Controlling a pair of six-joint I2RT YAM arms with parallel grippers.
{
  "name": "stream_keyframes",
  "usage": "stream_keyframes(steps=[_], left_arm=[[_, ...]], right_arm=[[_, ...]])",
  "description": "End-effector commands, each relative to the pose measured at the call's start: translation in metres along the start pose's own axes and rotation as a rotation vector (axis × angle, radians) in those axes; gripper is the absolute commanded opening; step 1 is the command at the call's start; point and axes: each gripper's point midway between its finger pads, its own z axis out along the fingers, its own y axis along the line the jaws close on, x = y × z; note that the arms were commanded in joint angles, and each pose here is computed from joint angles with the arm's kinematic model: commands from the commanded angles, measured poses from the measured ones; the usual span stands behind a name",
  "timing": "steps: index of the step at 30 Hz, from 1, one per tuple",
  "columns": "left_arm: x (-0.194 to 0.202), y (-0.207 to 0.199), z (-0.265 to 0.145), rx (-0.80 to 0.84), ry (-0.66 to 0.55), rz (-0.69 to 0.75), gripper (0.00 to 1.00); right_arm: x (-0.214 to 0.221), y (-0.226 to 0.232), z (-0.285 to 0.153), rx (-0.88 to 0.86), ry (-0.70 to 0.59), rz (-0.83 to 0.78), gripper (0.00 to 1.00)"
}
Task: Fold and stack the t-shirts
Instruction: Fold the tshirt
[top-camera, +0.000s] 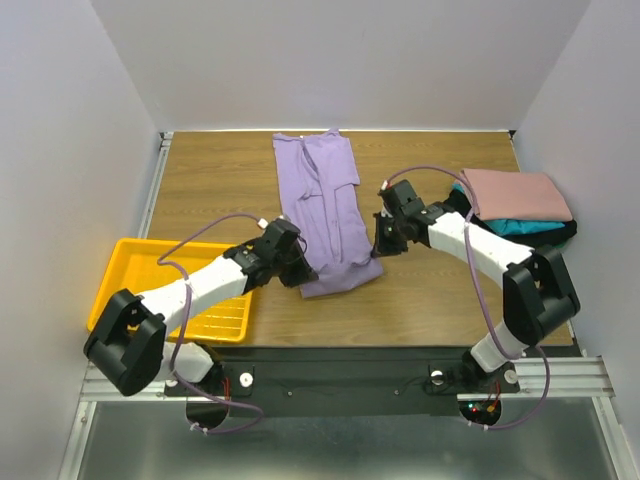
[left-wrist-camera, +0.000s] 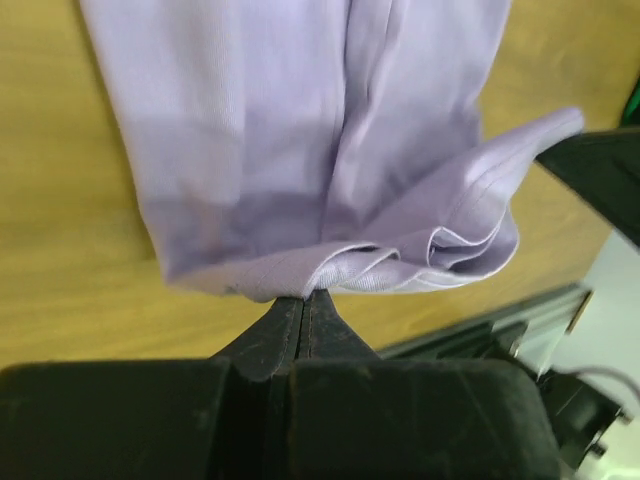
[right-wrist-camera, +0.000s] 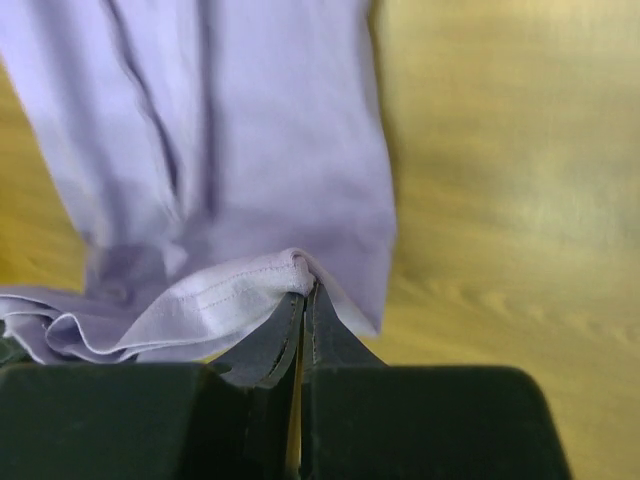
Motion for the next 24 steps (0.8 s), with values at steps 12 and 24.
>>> stream_keyframes(steps=[12, 24], left_arm=[[-0.135, -0.023, 0.017, -0.024, -0.204, 0.057, 0.00], [-0.201, -0.007, 0.049, -0.126, -0.246, 0.033, 0.00]], right_arm=[[-0.166, 0.038, 0.026, 0.021, -0.325, -0.047, 0.00], [-0.215, 0.011, 0.074, 0.105, -0.355, -0.028, 0.00]])
